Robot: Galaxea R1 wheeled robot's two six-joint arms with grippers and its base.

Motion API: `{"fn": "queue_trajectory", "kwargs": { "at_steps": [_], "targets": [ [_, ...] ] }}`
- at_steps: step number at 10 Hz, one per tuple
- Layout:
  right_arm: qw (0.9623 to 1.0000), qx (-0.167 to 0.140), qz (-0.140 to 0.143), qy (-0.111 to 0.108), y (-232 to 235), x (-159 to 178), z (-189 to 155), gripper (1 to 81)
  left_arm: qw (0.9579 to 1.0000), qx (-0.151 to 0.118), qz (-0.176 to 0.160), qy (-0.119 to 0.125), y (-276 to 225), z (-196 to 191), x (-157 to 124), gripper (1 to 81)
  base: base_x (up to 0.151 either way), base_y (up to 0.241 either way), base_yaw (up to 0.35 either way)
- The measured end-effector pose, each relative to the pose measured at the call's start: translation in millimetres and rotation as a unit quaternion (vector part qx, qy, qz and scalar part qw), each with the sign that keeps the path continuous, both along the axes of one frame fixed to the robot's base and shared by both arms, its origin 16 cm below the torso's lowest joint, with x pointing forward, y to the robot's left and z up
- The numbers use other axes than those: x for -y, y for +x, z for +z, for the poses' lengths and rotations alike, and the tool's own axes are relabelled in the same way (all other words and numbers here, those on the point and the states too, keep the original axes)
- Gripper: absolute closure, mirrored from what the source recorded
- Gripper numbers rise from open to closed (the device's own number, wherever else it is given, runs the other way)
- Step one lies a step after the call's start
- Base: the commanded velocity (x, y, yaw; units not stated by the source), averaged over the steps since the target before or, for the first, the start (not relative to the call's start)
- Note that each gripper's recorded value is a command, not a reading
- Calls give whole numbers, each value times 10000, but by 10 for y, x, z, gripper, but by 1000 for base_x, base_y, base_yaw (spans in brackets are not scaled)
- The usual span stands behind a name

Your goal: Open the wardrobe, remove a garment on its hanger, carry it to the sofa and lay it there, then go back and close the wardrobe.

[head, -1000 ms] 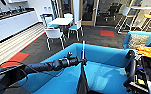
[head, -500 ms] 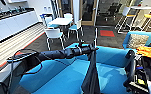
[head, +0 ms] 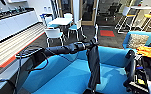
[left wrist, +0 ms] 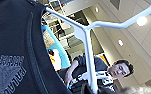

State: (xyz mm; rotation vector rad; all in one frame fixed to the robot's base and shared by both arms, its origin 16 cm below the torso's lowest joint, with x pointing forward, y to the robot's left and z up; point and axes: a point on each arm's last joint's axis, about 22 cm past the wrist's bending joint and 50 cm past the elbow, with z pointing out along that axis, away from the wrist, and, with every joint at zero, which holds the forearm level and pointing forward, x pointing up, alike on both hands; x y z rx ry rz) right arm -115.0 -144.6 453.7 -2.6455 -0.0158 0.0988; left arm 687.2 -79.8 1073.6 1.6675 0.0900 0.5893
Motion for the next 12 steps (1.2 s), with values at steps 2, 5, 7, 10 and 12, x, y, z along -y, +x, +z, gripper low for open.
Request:
{"fn": "queue_trajectory", "kwargs": {
  "at_steps": [2,5,7,10,12],
  "targets": [
    [10000,-6,-8,31,-5,-53,8,10,9990,33,436,89,381,-6,-239,811,0,0,0],
    [10000,-13,-14,51,-6,-89,14,10,9938,16,1060,330,835,-171,-627,811,0,0,0],
    [10000,-15,-12,49,-7,-87,13,10,9893,52,1351,542,1004,-257,-920,811,0,0,0],
    [10000,-12,-20,65,-8,-124,16,10,9796,-139,1792,903,1085,-784,-1566,811,0,0,0],
    [9999,-20,66,86,3,-144,7,10,9734,-660,1848,1182,705,-1747,-1734,811,0,0,0]
  ]
}}
